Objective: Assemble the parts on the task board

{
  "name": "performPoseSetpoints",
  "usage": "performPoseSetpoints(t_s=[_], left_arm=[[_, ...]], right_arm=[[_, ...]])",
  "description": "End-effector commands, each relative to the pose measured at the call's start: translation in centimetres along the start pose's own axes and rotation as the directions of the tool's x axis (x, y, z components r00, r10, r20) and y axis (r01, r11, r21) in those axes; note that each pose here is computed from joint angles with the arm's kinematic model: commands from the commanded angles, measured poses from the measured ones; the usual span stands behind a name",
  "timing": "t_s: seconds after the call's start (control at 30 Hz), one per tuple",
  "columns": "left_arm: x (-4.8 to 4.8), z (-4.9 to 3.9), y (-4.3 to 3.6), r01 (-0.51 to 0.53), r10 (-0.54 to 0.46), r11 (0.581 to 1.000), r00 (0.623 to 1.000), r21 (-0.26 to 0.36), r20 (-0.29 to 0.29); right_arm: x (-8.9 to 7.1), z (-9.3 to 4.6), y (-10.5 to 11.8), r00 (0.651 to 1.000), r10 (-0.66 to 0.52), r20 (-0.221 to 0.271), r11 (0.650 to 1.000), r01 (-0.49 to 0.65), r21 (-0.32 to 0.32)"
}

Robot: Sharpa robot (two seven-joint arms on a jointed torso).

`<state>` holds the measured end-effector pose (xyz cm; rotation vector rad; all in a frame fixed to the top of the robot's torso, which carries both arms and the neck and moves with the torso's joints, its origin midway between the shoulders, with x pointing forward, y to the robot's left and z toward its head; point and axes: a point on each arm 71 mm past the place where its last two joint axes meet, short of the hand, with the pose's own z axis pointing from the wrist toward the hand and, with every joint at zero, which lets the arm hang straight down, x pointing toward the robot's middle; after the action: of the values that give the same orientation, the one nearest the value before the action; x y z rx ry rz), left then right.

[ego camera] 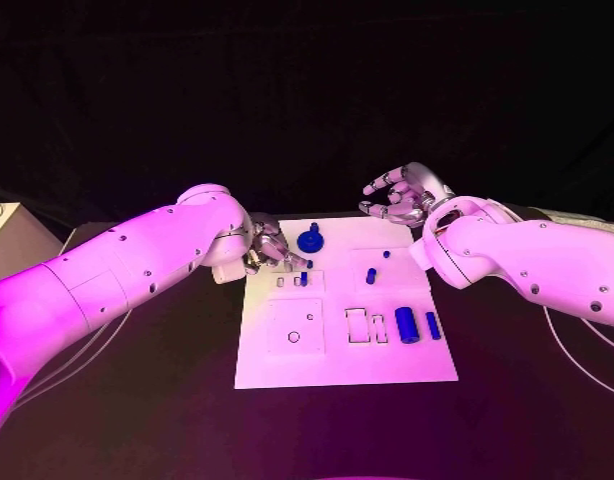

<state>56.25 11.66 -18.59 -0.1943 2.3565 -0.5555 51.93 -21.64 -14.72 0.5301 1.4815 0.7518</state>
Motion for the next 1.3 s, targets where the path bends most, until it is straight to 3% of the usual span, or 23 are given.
performPoseSetpoints(t_s=[0.03,0.37,1.3], left_arm=[[0.34,0.12,-0.11,-0.056,0.054,0.998,0.996,-0.020,-0.073],[0.42,0.49,-0.79,-0.066,0.063,0.998,0.994,-0.022,-0.091],[0.58,1.28,-1.28,-0.038,0.036,0.999,0.996,-0.024,-0.076]], right_arm=[[0.1,0.1,0.2,1.000,-0.004,-0.017,1.000,0.004,-0.003],[0.3,0.2,0.5,1.000,-0.006,-0.023,1.000,0.006,-0.006],[0.7,0.3,0.8,0.999,-0.007,-0.034,1.000,0.007,-0.008]])
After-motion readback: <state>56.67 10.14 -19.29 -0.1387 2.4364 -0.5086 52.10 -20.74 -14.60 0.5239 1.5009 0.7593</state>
